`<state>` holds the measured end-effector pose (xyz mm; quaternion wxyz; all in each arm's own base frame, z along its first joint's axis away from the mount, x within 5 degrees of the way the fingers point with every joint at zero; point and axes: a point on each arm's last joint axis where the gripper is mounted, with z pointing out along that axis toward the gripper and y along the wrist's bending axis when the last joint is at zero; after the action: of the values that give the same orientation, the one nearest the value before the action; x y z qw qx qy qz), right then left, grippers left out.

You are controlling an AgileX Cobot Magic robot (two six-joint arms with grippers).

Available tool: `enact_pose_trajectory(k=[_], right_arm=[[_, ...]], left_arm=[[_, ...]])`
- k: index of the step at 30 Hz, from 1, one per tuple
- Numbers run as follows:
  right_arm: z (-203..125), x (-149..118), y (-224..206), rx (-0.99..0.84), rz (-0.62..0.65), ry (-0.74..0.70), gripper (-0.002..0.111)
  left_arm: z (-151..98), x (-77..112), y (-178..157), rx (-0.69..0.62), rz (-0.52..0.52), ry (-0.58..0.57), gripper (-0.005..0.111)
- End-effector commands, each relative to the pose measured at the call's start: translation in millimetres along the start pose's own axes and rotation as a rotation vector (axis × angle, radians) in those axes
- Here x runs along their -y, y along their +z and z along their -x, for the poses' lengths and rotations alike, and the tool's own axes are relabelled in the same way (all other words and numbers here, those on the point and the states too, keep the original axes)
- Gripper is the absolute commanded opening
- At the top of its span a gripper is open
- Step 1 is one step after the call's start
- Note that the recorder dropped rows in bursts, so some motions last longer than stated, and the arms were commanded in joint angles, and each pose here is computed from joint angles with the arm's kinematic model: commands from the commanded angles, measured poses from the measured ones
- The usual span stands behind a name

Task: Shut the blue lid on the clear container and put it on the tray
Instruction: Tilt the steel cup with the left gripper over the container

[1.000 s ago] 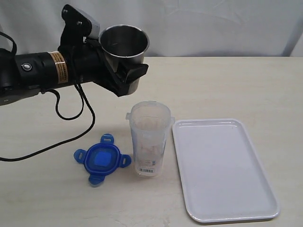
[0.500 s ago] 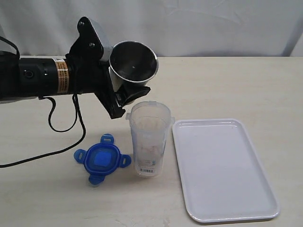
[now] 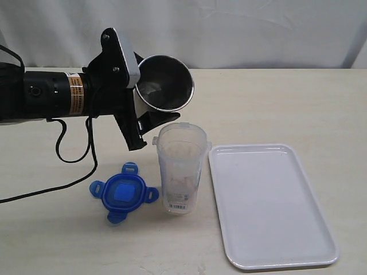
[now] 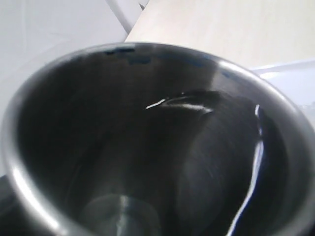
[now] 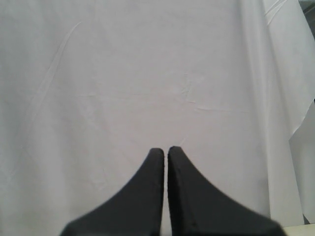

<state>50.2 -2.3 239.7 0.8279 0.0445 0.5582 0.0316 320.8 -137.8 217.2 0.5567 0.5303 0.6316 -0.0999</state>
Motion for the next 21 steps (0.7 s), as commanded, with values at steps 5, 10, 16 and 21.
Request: enact_pose_trajectory(k=[5,10,16,21], right_arm=[[-0.8,0.0,-0.5,-0.006,0.002,0.005,0.004],[-0.8,0.0,-0.5,-0.006,0.002,0.005,0.004],[-0.8,0.0,-0.5,-0.006,0.002,0.005,0.004],[-0.8,0.0,-0.5,-0.006,0.002,0.005,0.004]], left_arm=[[10.7,-3.9,-1.8,0.059,0.014,0.065,0.000],[10.7,-3.9,-1.8,0.059,0.014,0.080,0.000],[10.5,-3.9,-1.8,0.057,0.016,0.110,0.000],[7.5,-4.9,-1.7,0.023,0.025,0.130,0.000]])
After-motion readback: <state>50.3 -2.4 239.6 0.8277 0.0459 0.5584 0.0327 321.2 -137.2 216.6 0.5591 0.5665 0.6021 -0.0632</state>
